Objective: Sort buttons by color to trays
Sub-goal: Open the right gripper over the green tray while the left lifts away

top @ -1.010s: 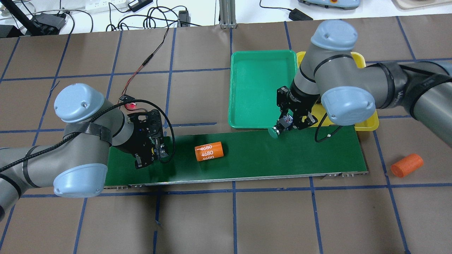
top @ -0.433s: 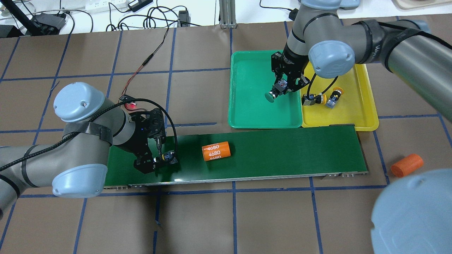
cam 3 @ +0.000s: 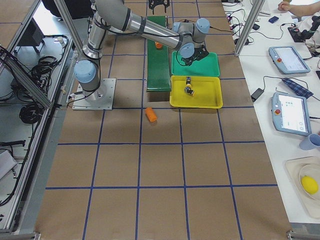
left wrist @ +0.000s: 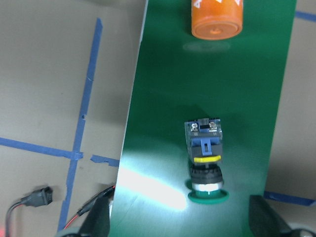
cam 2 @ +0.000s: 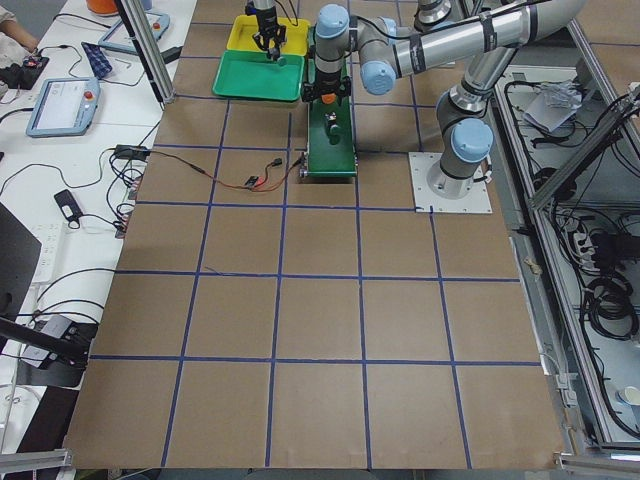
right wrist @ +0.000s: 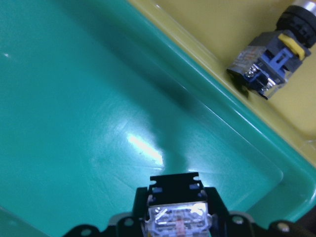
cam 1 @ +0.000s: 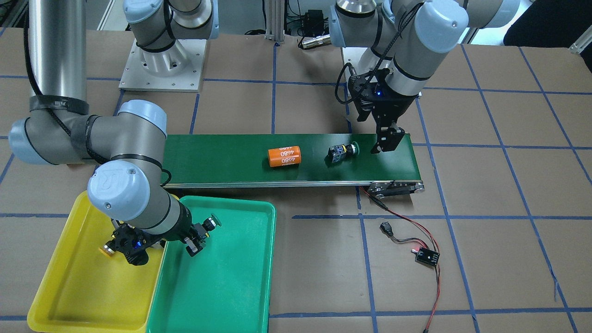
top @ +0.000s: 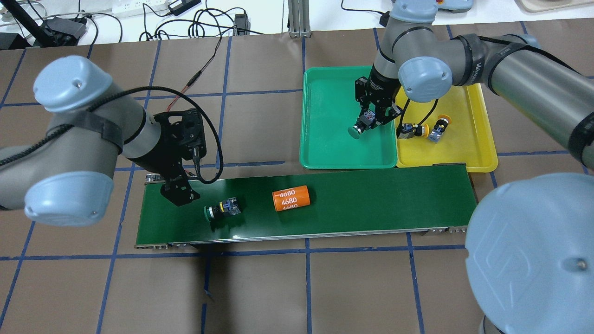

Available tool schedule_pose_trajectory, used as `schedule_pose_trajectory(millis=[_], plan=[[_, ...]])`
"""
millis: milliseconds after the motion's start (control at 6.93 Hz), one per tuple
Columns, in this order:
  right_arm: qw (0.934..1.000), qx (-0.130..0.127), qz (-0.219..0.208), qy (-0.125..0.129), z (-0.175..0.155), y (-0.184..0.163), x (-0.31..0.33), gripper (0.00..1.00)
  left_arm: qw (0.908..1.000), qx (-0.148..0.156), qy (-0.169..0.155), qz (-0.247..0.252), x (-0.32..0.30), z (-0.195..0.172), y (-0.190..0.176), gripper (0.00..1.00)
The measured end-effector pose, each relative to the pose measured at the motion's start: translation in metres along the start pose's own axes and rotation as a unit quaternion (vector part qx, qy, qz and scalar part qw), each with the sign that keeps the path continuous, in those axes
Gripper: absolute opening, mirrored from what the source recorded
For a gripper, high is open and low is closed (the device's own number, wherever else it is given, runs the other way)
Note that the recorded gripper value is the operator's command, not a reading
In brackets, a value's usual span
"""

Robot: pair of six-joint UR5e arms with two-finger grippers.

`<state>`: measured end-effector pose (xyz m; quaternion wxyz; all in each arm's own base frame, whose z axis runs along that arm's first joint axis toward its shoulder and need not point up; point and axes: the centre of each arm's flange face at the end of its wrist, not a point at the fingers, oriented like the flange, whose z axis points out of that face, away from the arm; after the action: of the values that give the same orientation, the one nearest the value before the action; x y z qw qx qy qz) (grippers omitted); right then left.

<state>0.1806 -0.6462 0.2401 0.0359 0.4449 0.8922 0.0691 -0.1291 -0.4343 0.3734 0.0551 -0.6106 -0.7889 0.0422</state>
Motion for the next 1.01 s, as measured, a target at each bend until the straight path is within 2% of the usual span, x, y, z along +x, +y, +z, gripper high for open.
schedule_pose_trajectory(millis=[288,433,577,721,865,1010], plan=[[1.0000,-0.004,0.007,0.000,0.003,-0.003,0.000,0.67,0.9966,-0.003,0.001,-0.082,-0.009,-0.055,-0.006,1.00],[1.0000,-0.004,0.009,-0.001,0.003,-0.003,0.000,0.67,0.9879,-0.001,-0.012,-0.155,-0.013,-0.078,-0.008,1.00],[0.9999,-0.004,0.009,-0.003,0.001,-0.003,0.000,0.67,0.9741,0.004,-0.023,-0.225,-0.017,-0.094,-0.009,1.00],[0.9999,0.000,0.007,-0.010,-0.010,-0.001,0.001,0.67,0.9588,0.009,-0.031,-0.282,-0.023,-0.104,-0.010,1.00],[0.9996,0.005,0.002,-0.028,-0.036,0.007,0.005,0.67,0.9350,0.020,-0.046,-0.351,-0.031,-0.109,-0.012,1.00],[0.9986,0.008,-0.004,-0.052,-0.072,0.022,0.014,0.67,0.9036,0.036,-0.067,-0.422,-0.039,-0.113,-0.014,1.00]])
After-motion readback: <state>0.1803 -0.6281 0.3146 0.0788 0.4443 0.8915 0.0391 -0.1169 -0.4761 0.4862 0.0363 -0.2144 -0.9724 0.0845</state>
